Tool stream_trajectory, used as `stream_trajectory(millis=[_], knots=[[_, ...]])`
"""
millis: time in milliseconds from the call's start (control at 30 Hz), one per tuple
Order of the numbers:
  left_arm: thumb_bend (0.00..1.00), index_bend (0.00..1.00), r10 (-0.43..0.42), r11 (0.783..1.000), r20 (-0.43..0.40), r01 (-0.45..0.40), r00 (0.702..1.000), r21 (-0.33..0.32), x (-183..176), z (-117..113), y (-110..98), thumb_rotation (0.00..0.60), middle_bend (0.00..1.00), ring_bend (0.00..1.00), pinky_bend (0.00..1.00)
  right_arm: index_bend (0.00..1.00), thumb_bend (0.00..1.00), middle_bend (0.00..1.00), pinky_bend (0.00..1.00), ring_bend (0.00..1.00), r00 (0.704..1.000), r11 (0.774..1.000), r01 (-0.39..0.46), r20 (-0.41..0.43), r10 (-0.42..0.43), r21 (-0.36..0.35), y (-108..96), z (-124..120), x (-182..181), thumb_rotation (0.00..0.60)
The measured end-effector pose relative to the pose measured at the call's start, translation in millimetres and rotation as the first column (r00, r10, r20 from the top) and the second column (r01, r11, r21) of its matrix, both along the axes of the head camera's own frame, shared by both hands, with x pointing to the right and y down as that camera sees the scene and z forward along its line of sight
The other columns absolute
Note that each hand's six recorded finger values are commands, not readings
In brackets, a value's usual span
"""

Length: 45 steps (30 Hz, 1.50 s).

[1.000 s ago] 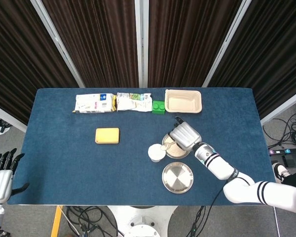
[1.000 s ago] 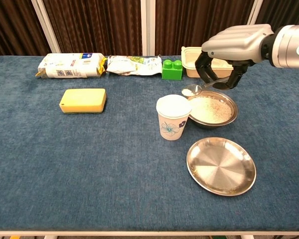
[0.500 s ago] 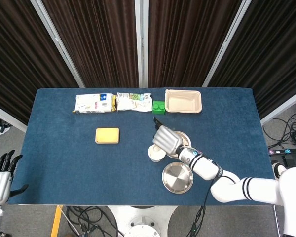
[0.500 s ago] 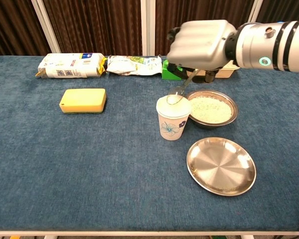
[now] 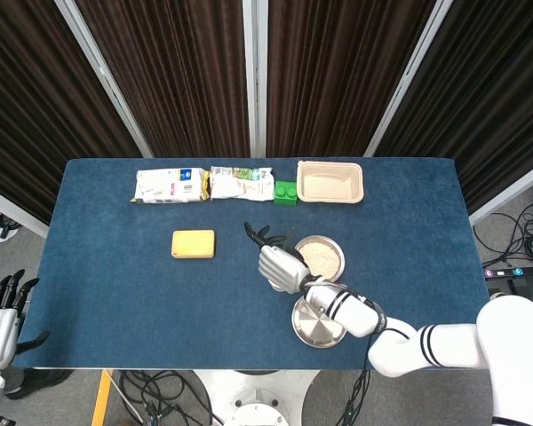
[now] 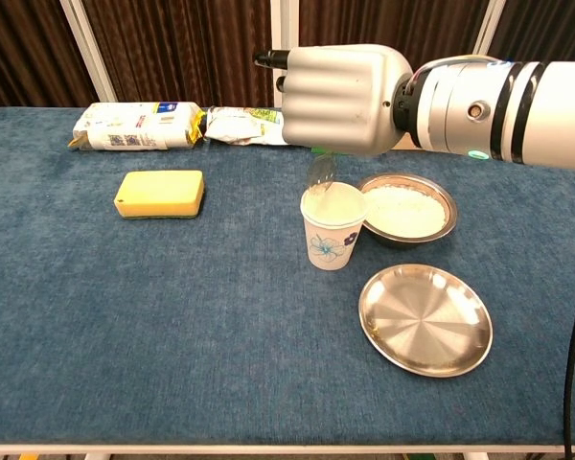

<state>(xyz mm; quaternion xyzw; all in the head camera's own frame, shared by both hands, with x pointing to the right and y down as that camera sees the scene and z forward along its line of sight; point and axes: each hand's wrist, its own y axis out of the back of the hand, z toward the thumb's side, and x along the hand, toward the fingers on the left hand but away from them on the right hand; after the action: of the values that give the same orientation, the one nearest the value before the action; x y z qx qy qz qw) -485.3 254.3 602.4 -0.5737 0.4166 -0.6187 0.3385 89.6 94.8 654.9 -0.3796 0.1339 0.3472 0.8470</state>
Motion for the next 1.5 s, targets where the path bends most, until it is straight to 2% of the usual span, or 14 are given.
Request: stream_trajectory(millis=[233,400,600,767,867,1000,1167,1267,1367,1467,1500], knots=[[0.12,0.22,0.000,1.000,-0.002,0.000,1.000,0.002,0.0,0.0,1.3,0.600,0.14,0.07,0.05,0.65,0.33,0.59,0.00,0.30,0.999,0.998,-0.028,-0.018,0.029,0.057,7.8,-1.8,6.2,0.600],[0.12,0.22,0.002,1.000,-0.006,-0.002,1.000,0.002,1.2,0.3,1.1,0.600,0.14,0.07,0.05,0.65,0.33,0.59,0.00,0.30,0.998,0.996,-0.064,-0.019,0.065,0.057,12.6,1.1,12.5,0.600],[0.12,0.22,0.008,1.000,-0.003,-0.008,1.000,0.008,3.1,-1.0,0.3,0.600,0.14,0.07,0.05,0.65,0.33,0.59,0.00,0.30,0.998,0.997,-0.055,-0.022,0.056,0.048,21.8,6.3,10.7,0.600],[0.12,0.22,0.004,1.000,-0.003,-0.004,1.000,0.006,2.0,-1.6,0.9,0.600,0.14,0.07,0.05,0.65,0.33,0.59,0.00,0.31,0.994,0.994,-0.108,0.020,0.107,0.025,17.4,1.7,14.4,0.600],[0.12,0.22,0.005,1.000,-0.003,-0.005,1.000,0.008,1.8,-2.3,0.1,0.600,0.14,0.07,0.05,0.65,0.33,0.59,0.00,0.31,0.985,0.987,-0.163,0.059,0.163,-0.012,13.5,-3.3,20.2,0.600],[0.12,0.22,0.012,1.000,-0.004,-0.012,1.000,0.007,3.6,-1.6,-1.4,0.600,0.14,0.07,0.05,0.65,0.33,0.59,0.00,0.31,0.962,0.969,-0.240,0.120,0.245,-0.053,6.3,-12.7,37.1,0.600],[0.12,0.22,0.028,0.999,-0.005,-0.028,1.000,0.020,8.6,-4.5,-5.7,0.600,0.14,0.07,0.05,0.65,0.33,0.59,0.00,0.31,0.938,0.949,-0.297,0.151,0.311,-0.107,6.0,-13.4,52.2,0.600],[0.12,0.22,0.029,0.999,-0.003,-0.029,1.000,0.020,9.8,-6.5,-5.0,0.600,0.14,0.07,0.05,0.66,0.33,0.60,0.00,0.31,0.916,0.929,-0.332,0.176,0.359,-0.166,7.9,-14.3,59.6,0.600],[0.12,0.22,0.033,0.999,-0.003,-0.033,0.999,0.018,11.2,-7.5,-4.5,0.600,0.14,0.07,0.05,0.66,0.33,0.60,0.00,0.31,0.881,0.891,-0.373,0.201,0.427,-0.258,13.0,-16.1,69.4,0.600],[0.12,0.22,0.036,0.999,-0.003,-0.036,0.999,0.018,12.3,-8.1,-5.1,0.600,0.14,0.07,0.05,0.66,0.33,0.60,0.00,0.30,0.834,0.830,-0.412,0.212,0.510,-0.376,22.9,-17.2,82.3,0.600],[0.12,0.22,0.037,0.999,-0.003,-0.036,0.999,0.018,12.7,-8.2,-5.4,0.600,0.14,0.07,0.05,0.66,0.33,0.60,0.00,0.30,0.813,0.801,-0.423,0.212,0.542,-0.424,28.0,-17.1,88.2,0.600]])
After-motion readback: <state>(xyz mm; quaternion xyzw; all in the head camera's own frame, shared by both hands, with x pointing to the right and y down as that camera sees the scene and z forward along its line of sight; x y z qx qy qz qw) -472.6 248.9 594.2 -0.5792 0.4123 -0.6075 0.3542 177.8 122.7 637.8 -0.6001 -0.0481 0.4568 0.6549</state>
